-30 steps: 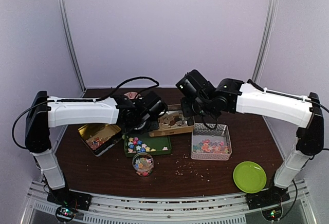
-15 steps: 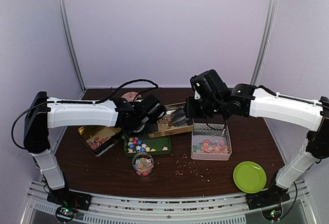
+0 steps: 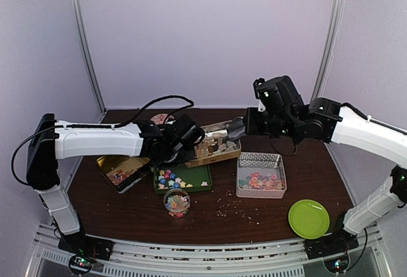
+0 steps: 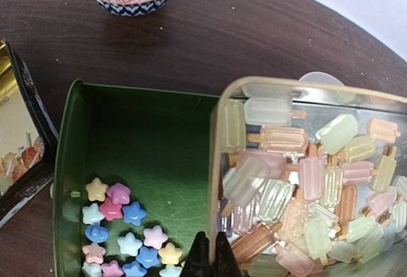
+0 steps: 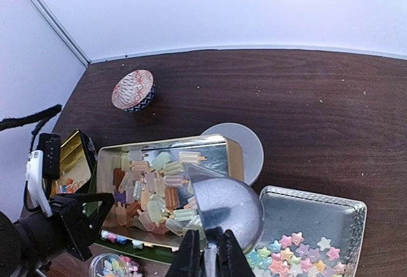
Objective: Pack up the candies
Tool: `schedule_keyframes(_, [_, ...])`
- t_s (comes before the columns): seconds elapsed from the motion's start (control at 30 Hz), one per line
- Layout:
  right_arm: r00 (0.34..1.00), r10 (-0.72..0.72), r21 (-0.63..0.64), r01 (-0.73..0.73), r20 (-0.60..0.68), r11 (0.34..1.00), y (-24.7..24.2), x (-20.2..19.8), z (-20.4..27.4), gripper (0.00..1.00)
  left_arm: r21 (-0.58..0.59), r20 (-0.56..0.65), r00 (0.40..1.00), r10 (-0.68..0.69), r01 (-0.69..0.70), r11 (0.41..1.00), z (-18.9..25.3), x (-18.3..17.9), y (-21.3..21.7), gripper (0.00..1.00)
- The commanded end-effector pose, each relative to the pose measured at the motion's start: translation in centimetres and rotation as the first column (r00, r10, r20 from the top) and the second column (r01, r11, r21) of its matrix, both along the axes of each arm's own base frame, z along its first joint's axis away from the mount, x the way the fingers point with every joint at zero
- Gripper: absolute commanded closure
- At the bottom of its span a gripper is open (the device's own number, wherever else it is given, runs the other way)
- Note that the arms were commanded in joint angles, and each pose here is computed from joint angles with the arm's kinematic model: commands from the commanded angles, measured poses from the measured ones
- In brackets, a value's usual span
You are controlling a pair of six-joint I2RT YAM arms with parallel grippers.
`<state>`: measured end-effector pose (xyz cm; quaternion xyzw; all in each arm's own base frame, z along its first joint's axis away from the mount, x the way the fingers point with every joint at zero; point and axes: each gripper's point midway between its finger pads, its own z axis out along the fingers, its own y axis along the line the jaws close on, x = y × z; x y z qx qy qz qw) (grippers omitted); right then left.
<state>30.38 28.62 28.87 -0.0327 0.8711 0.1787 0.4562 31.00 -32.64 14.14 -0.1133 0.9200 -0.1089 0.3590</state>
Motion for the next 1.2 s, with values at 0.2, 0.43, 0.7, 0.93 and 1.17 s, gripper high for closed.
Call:
schedule_keyframes(0.2, [0.997,-0.059,-0.13,0.053,-0.042,0.99,-0.2,1.1,-4.6,1.0,-0.078,0.09,0.996,0.03,-0.023,0.997,3.0,0.7,-0.7,1.0])
schedule_keyframes(0.43, [0.987,-0.035,-0.055,0.026,-0.16,0.998,0.9,1.0,-8.0,1.0,-0.06,0.131,0.991,0.006,0.002,0.998,4.5,0.7,-0.5,1.0])
schedule_keyframes(0.7, [0.941,0.059,0.11,-0.023,-0.334,0.994,2.1,-0.4,-12.1,1.0,-0.08,0.156,0.987,-0.034,0.047,0.996,5.6,0.4,-0.6,1.0])
schedule_keyframes(0.93, [0.885,0.108,0.227,-0.002,-0.454,0.974,2.4,-1.5,-14.8,1.0,-0.118,0.178,0.983,-0.042,0.063,0.991,6.5,0.3,-0.6,1.0])
schedule_keyframes(1.17, [0.845,0.153,0.367,0.054,-0.512,0.929,3.4,-2.1,-16.4,1.0,-0.129,0.155,0.986,-0.063,0.084,0.988,5.6,0.4,-1.4,1.0])
